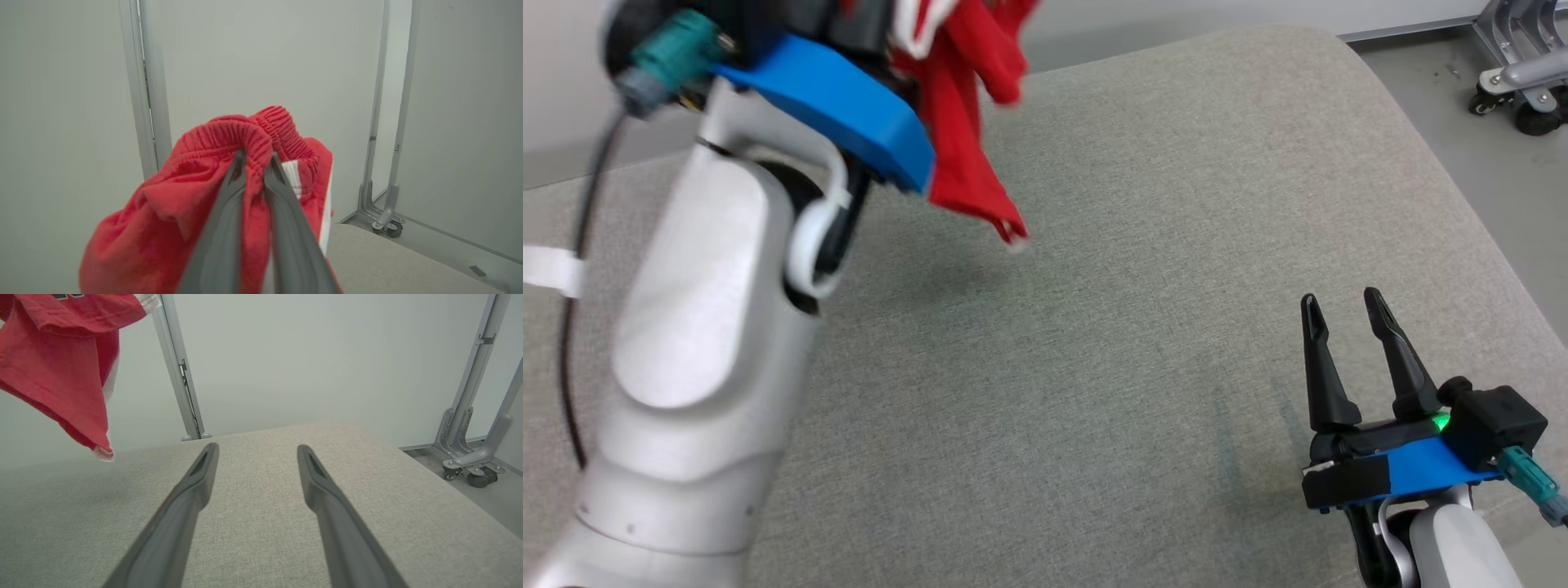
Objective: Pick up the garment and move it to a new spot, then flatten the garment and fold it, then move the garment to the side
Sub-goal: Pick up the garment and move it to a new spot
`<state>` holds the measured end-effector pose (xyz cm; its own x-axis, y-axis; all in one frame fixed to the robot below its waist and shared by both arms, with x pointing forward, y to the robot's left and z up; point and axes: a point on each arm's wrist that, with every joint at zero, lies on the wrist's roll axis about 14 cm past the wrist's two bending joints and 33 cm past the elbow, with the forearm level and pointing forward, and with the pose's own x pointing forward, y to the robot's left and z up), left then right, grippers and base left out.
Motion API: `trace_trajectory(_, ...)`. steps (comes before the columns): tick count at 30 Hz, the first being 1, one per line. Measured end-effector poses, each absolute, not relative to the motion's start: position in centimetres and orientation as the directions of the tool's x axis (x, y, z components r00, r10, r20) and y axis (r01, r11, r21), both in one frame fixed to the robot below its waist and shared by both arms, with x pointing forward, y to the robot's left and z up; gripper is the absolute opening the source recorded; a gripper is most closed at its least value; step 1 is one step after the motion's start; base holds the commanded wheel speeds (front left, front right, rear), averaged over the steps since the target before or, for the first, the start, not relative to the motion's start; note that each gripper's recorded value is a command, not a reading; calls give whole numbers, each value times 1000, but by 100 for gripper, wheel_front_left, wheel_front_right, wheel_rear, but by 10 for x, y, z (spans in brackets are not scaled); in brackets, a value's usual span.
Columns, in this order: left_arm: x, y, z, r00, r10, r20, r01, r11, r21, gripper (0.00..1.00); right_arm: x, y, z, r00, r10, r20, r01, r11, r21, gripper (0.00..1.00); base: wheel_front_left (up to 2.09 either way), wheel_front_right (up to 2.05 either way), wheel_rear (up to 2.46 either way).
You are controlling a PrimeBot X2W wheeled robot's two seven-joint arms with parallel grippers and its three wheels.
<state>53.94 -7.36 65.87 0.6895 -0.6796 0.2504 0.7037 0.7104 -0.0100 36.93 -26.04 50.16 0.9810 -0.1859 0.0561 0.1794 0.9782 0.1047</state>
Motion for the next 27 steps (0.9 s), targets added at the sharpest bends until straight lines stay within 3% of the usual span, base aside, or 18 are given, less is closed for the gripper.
trace_trajectory(9, 505, -94, 547, 665, -747, 0, 742, 661, -110, 0, 371, -257, 503, 983, -175, 61, 168, 981, 98, 100, 0, 0, 0)
trace_trajectory(15, 452, -93, 460, 611, -767, -197, 745, 641, -186, 0, 377, -247, 500, 988, -143, 55, 137, 986, 90, 100, 0, 0, 0)
trace_trajectory(18, 436, -93, 443, 595, -770, -230, 743, 636, -209, 1, 378, -244, 499, 990, -133, 52, 128, 987, 93, 100, 0, 0, 0)
trace_trajectory(19, 431, -93, 439, 593, -771, -233, 743, 635, -211, 90, 379, -242, 499, 991, -127, 51, 122, 988, 92, 100, 0, 0, 0)
trace_trajectory(20, 428, -91, 442, 602, -770, -211, 745, 636, -200, 100, 381, -237, 500, 992, -111, 55, 106, 990, 92, 100, 0, 0, 0)
trace_trajectory(27, 435, -70, 480, 694, -718, -52, 704, 692, -161, 100, 382, -221, 506, 995, -63, 76, 55, 994, 99, 100, 0, 0, 0)
